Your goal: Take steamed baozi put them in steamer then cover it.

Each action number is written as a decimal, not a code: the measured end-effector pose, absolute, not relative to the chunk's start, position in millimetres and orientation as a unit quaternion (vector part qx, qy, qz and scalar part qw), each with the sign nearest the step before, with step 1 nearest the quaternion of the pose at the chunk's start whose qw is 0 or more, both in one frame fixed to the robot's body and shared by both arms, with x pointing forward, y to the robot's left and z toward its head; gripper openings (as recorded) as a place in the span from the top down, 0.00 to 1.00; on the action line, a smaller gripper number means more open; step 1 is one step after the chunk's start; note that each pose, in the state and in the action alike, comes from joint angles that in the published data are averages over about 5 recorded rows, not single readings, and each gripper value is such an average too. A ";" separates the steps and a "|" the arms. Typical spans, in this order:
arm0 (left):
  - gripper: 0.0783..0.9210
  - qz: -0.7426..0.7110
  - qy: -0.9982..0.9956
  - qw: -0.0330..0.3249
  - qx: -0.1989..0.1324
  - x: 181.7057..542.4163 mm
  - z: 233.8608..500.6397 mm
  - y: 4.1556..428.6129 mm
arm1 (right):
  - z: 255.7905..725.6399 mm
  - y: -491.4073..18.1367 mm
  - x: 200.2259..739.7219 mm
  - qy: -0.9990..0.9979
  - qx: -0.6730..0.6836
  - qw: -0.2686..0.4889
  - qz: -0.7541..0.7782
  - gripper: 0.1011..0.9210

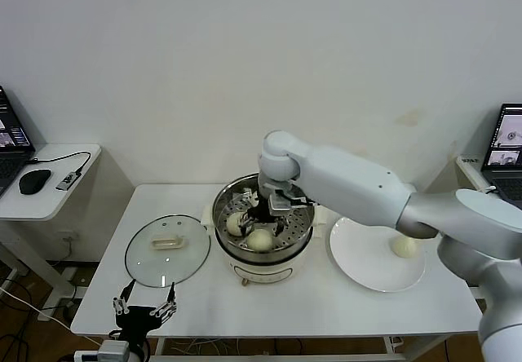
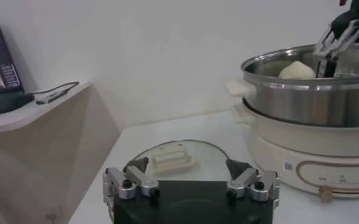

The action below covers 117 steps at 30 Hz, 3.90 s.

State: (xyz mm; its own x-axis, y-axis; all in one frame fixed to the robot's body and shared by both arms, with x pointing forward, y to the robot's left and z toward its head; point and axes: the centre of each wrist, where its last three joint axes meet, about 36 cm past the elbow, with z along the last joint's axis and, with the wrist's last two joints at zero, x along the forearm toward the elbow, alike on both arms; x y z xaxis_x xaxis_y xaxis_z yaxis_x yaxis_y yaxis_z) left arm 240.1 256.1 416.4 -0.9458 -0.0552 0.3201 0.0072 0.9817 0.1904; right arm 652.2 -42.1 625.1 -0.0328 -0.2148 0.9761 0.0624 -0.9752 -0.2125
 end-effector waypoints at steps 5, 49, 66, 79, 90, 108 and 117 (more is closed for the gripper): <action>0.12 -0.093 -0.982 0.166 0.004 240.8 415.1 254.5 | 657.6 -78.4 665.9 0.124 -0.674 0.056 -0.726 0.12; 0.12 -0.081 -0.976 0.203 -0.014 239.4 397.5 256.7 | 535.5 -416.5 668.8 0.505 -0.478 -0.443 -0.567 0.12; 0.12 -0.085 -0.973 0.212 -0.017 241.5 388.4 257.7 | 480.8 -430.9 664.9 0.484 -0.469 -0.461 -0.578 0.12; 0.12 -0.086 -0.973 0.215 -0.017 244.5 383.2 259.9 | 463.0 -432.0 665.6 0.483 -0.457 -0.462 -0.587 0.12; 0.12 -0.085 -0.972 0.218 -0.016 246.9 379.1 260.7 | 452.4 -431.3 665.7 0.484 -0.454 -0.464 -0.586 0.12; 0.12 -0.082 -0.973 0.216 -0.015 249.5 379.1 261.3 | 462.0 -434.0 666.3 0.501 -0.449 -0.463 -0.577 0.42; 0.12 -0.086 -0.975 0.207 -0.013 252.4 384.7 263.0 | 503.4 -424.9 672.7 0.530 -0.455 -0.452 -0.555 0.43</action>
